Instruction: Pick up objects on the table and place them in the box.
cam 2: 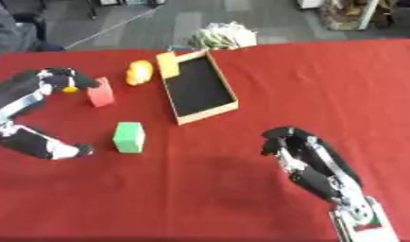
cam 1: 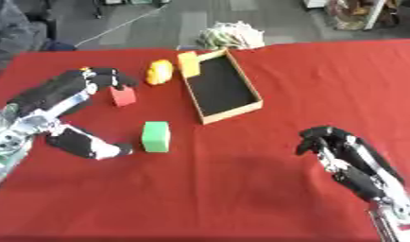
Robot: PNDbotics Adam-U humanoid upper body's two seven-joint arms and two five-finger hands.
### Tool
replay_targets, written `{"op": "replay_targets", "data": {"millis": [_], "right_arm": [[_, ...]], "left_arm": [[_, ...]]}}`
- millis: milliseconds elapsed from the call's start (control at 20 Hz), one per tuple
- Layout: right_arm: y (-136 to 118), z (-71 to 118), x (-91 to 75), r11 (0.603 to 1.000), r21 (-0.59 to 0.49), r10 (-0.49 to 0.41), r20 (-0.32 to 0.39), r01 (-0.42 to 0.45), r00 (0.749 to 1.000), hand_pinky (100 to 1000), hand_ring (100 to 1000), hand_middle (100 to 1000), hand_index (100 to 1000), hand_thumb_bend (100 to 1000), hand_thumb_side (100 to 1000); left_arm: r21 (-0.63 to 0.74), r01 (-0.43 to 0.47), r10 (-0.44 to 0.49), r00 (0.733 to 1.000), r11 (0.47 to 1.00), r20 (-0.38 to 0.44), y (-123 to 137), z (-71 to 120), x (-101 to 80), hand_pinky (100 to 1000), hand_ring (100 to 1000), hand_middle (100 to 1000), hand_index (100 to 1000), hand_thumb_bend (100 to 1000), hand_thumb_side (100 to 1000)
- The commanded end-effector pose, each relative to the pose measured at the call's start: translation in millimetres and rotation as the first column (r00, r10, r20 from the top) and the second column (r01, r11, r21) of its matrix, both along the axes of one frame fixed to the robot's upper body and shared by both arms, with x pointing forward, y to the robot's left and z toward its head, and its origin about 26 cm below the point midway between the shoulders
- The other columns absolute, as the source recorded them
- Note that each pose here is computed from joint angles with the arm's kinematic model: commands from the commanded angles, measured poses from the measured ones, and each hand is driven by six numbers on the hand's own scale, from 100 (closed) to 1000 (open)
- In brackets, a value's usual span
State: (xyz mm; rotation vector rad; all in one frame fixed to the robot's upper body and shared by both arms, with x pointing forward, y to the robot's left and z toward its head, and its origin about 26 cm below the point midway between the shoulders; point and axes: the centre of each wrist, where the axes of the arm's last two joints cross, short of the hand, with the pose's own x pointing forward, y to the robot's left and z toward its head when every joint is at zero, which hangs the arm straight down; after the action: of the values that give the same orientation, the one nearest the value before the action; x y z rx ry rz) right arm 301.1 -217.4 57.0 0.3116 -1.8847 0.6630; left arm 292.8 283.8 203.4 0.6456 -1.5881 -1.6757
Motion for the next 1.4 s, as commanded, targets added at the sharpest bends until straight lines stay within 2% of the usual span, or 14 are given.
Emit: {"op": "replay_targets", "data": {"millis": [50, 250, 550, 750, 1050, 1400], "right_arm": [[-2, 6.0, 1.2, 1.000, -0.018, 0.006, 0.021, -0.006, 1.000, 728, 587, 545, 717, 100, 458], [-2, 4.9, 0.9, 1.000, -0.020, 0.008, 0.017, -0.008, 1.000, 727, 586, 545, 717, 100, 457], [-2, 3.4, 0.3, 1.000, -0.016, 0.005, 0.012, -0.005, 1.000, 727, 586, 545, 717, 100, 456], [-2, 2.6, -0.1, 1.000, -0.013, 0.003, 0.008, -0.003, 1.000, 727, 586, 545, 717, 100, 454], [-1, 2.2, -0.2, 1.000, -0.010, 0.001, 0.007, -0.001, 1.000, 727, 586, 545, 717, 100, 453], [-1, 2.0, -0.3, 1.000, -0.008, -0.001, 0.006, 0.001, 1.000, 727, 586, 545, 717, 100, 453]], "left_arm": [[0.154, 0.021, -0.010, 0.997, 0.988, -0.075, 0, 11.7, 8.1, 861, 783, 776, 890, 694, 240], [0.243, 0.030, 0.003, 0.991, 0.969, -0.137, -8, 7.1, 31.3, 856, 778, 774, 889, 707, 228], [0.282, 0.021, 0.032, 0.983, 0.959, -0.183, -18, -20.2, 67.2, 852, 773, 769, 886, 710, 247], [0.278, 0.011, 0.044, 0.981, 0.961, -0.189, -24, -35.6, 83.5, 848, 768, 765, 883, 700, 248], [0.275, 0.006, 0.054, 0.977, 0.961, -0.208, -29, -52.3, 94.9, 845, 763, 761, 883, 684, 260], [0.253, -0.022, 0.077, 0.974, 0.967, -0.211, -30, -61.6, 98.4, 823, 730, 723, 860, 652, 243]]}}
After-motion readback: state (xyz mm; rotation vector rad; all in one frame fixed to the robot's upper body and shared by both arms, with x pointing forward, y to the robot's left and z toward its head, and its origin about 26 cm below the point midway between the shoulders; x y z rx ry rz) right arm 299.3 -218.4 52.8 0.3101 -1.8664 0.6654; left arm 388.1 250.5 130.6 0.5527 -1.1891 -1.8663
